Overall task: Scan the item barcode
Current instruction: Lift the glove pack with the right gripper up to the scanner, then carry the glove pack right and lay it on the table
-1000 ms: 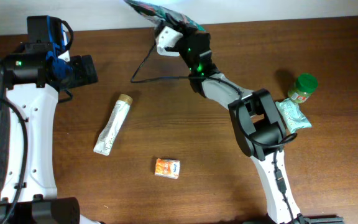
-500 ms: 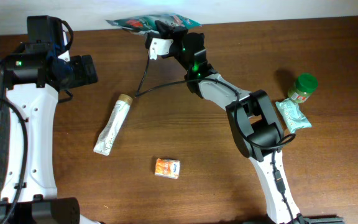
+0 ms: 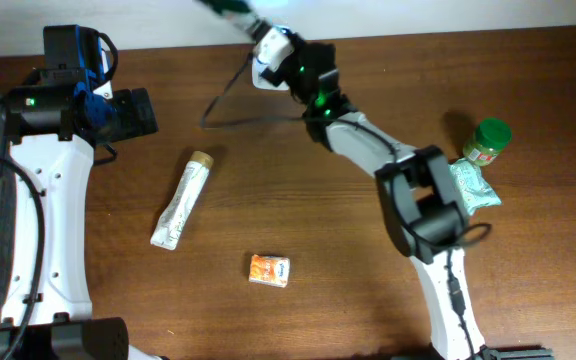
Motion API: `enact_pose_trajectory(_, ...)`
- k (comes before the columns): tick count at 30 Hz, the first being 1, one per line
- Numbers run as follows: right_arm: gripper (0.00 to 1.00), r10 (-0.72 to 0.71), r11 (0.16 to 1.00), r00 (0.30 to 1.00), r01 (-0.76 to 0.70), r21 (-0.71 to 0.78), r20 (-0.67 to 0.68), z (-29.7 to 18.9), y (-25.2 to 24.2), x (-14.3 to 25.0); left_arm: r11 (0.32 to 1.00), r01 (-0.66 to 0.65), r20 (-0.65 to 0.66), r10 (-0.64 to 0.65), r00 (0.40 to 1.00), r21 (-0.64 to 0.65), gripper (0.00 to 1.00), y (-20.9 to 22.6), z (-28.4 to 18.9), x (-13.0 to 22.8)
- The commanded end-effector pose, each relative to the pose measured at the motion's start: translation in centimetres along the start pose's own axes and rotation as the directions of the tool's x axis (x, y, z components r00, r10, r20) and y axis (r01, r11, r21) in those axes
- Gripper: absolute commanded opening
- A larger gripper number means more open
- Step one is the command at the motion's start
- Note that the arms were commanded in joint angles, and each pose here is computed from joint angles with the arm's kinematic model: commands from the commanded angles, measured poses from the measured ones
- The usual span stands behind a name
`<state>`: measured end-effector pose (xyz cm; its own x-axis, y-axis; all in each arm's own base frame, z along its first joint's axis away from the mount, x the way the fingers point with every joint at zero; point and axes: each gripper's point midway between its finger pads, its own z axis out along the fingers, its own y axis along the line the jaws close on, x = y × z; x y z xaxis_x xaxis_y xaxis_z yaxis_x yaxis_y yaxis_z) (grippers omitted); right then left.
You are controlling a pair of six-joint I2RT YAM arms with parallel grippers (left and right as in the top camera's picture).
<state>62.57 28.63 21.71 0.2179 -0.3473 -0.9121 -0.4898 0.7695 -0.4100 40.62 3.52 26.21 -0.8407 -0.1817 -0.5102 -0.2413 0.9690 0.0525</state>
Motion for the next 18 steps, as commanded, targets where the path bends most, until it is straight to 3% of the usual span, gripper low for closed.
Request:
enact_pose_trajectory(1,0.04,0.26,0.962,0.964,-0.263,0.067,0.051,-3.9,-7.3,-9.0,1.0,-0.002,-0.002,0.002,1.0,-0.009,0.99,0.3,0.1,0.0)
enact_pose_trajectory(5,0.04,0.319,0.948,0.925,-0.314,0.058,-0.206,-8.4,-7.3,-8.8,1.0,-0.002,-0.002,0.002,1.0,-0.009,0.99,0.3,0.1,0.0)
enact_pose_trajectory(10,0.04,0.342,0.938,0.775,-0.313,0.147,-0.531,-16.2,-6.6,-6.2,1.0,-0.002,-0.002,0.002,1.0,-0.009,0.99,0.3,0.1,0.0)
enact_pose_trajectory(12,0.04,0.366,0.919,0.612,-0.355,0.17,-0.701,-21.8,-5.1,-3.9,1.0,-0.002,-0.002,0.002,1.0,-0.009,0.99,0.3,0.1,0.0)
enact_pose_trajectory(13,0.04,0.383,0.909,0.56,-0.369,0.192,-0.735,-23.1,-4.9,-3.1,1.0,-0.002,-0.002,0.002,1.0,-0.009,0.99,0.3,0.1,0.0)
enact_pose_trajectory(15,0.04,0.454,0.864,0.376,-0.407,0.296,-0.808,-26.9,-4.7,-0.3,1.0,-0.002,-0.002,0.002,1.0,-0.009,0.99,0.3,0.1,0.0)
enact_pose_trajectory(18,0.04,0.49,0.825,0.156,-0.402,0.398,-0.858,-31.9,-5.0,3.7,1.0,-0.002,-0.002,0.002,1.0,-0.009,0.99,0.3,0.1,0.0)
